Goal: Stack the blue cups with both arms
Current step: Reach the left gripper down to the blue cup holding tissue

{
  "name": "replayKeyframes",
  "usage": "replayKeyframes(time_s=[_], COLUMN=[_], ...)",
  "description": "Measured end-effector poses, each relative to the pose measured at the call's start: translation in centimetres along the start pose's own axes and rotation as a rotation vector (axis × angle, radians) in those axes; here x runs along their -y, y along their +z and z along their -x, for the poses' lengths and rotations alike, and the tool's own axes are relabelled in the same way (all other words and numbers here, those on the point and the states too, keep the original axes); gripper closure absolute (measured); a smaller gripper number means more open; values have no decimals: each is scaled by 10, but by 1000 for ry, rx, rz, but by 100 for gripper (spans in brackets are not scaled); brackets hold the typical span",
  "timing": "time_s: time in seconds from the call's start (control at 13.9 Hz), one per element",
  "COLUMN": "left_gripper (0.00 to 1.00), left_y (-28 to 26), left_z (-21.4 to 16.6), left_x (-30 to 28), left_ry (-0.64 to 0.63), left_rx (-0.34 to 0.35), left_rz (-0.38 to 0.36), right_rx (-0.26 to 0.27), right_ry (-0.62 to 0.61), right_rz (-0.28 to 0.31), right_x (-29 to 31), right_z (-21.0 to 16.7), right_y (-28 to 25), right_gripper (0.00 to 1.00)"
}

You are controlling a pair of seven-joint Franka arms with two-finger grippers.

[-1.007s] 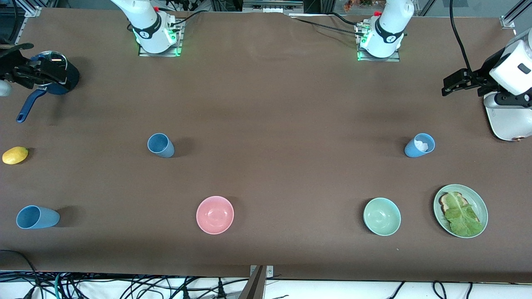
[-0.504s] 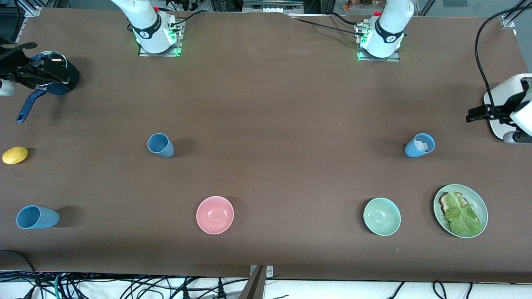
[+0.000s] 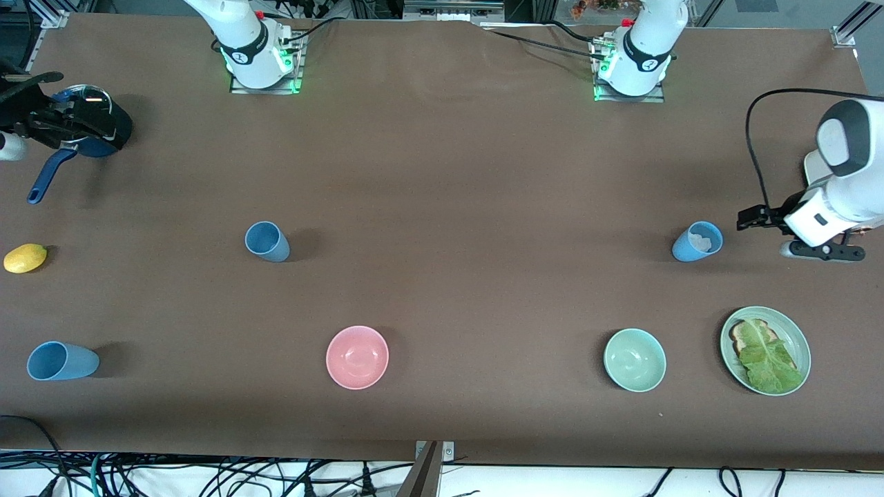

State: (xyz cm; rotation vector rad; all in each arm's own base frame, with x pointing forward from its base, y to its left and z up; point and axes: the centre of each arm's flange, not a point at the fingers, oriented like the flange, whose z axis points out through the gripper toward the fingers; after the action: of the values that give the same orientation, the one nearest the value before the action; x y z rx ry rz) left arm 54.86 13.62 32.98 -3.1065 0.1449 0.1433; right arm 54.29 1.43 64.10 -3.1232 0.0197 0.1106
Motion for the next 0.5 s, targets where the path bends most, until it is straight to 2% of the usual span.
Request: replayKeyframes(time_s=[0.22,0.29,0.5], left_gripper=[6,13,16], left_y=[42,51,76], left_z=[13,14,13], left_x=[-2,-2,3], left_ry=[3,4,-4], left_rx=[-40,-44,-47], left_rz=[-11,-10,-3], right_rx=[2,2,4], right_ry=[0,0,0], right_rz=[0,0,1], right_x=[0,0,0], right_z=[-1,-1,-1], right_y=[1,1,2], right_gripper=[0,0,0])
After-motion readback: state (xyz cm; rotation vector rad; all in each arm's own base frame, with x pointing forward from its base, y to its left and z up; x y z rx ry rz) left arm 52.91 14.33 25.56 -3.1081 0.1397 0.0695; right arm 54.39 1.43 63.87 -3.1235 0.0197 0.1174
